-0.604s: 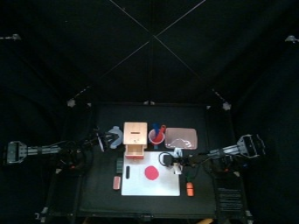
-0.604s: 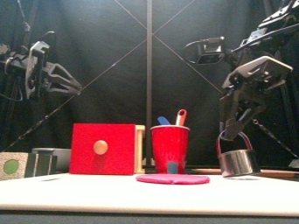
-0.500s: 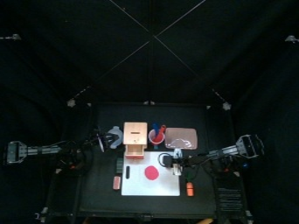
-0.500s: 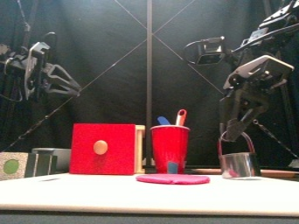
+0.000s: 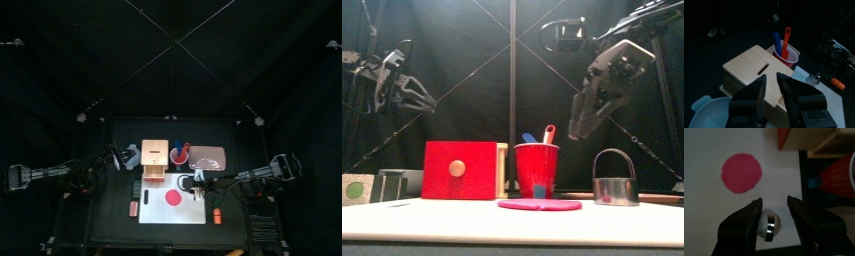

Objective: Get the cutter from the drawer then cut the dough then place the extra dough in the bowl
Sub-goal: Shut the drawer

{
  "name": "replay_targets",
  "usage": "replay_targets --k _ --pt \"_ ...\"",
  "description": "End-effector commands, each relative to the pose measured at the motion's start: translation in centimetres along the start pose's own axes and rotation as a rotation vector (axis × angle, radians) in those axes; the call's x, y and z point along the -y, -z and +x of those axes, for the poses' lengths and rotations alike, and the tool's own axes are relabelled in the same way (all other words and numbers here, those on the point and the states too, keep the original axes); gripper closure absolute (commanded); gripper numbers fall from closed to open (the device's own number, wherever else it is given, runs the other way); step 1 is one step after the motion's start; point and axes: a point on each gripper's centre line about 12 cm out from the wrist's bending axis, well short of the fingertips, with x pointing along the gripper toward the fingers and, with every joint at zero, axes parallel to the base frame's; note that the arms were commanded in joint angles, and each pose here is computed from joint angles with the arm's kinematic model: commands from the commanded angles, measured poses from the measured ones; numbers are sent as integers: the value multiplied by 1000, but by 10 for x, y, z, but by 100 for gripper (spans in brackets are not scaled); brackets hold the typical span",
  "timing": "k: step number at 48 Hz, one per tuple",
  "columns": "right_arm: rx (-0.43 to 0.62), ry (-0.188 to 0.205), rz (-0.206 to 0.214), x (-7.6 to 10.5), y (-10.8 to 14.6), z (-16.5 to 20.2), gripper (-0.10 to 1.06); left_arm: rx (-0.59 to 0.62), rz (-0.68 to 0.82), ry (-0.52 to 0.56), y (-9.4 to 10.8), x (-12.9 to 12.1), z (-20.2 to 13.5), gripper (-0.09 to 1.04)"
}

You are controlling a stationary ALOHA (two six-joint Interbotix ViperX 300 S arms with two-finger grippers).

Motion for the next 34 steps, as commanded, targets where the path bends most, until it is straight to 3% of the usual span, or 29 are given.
replay_targets --k 1,7,14,26,34 --pt "145 -62 45 -1 -26 0 17 -8 34 -44 -29 -2 13 28" --pt "218 -98 79 3 -33 7 18 -45 126 -75 -42 -6 31 30" --pt "207 -100 104 5 -32 21 27 -28 211 -60 -60 2 52 30" --pt "172 -105 92 1 -31 47 50 -142 385 -68 -66 5 107 30" --pt "159 -112 102 -2 -33 63 51 -242 506 -102 -74 4 141 30"
